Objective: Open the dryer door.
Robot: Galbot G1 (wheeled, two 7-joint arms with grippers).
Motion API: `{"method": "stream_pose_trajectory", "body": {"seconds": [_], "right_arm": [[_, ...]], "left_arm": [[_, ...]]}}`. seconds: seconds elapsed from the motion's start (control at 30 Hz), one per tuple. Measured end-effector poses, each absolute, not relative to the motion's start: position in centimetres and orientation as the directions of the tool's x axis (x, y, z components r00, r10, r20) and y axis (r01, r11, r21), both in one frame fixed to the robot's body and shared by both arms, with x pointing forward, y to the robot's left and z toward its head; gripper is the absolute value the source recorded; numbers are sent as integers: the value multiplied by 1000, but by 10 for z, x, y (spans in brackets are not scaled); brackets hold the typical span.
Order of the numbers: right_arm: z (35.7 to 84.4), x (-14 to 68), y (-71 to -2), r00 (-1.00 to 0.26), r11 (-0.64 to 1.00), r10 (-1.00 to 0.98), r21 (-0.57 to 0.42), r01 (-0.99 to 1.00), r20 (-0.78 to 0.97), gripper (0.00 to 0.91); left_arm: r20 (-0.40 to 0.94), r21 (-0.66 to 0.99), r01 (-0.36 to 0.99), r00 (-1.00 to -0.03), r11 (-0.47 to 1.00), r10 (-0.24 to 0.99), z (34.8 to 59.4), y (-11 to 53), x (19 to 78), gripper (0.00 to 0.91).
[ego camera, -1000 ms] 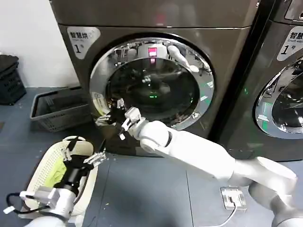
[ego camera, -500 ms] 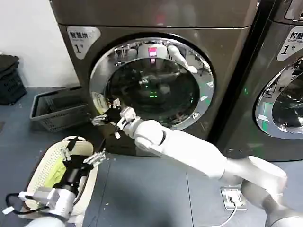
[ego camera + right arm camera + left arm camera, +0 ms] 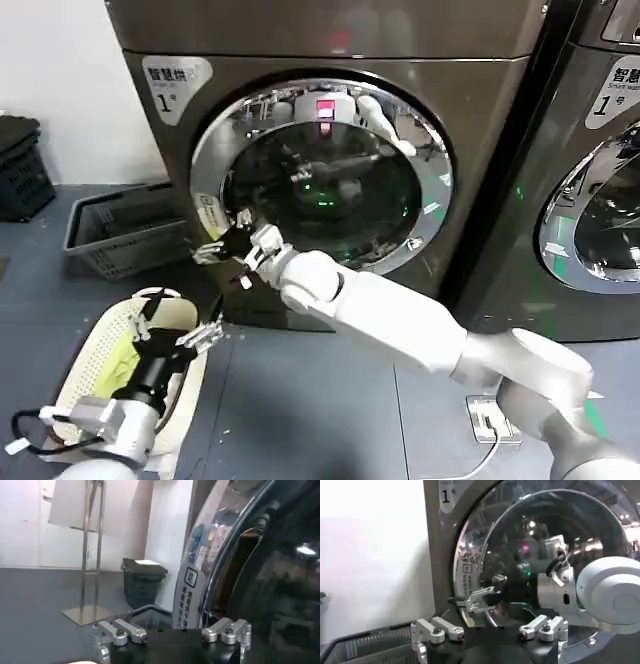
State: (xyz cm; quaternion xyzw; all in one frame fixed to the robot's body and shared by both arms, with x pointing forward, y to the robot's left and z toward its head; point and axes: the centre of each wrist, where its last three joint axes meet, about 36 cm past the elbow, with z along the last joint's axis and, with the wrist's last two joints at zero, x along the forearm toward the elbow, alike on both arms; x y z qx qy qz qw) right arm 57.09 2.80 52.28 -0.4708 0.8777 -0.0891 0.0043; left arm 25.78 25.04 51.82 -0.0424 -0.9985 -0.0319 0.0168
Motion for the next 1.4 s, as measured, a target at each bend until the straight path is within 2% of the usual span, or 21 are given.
{"method": "stream_pose_trajectory", "body": {"seconds": [0.33, 0.87, 1.1, 1.4], "right_arm": [[526, 573, 21, -484, 469, -871, -148, -871, 86, 907], [532, 555, -11, -289, 278, -952, -105, -955, 106, 907], [529, 535, -32, -194, 180, -972, -107, -978, 130, 907], [537, 500, -57, -121, 111, -985, -88, -990, 119, 907]], "left_arm": [[35, 66, 90, -996, 994, 88, 522, 250, 253, 907], [74, 112, 104, -993, 988, 96, 519, 281, 245, 907], [42, 90, 125, -992, 988, 122, 521, 313, 249, 907], [-11, 63, 89, -996, 994, 89, 523, 375, 265, 907]]}}
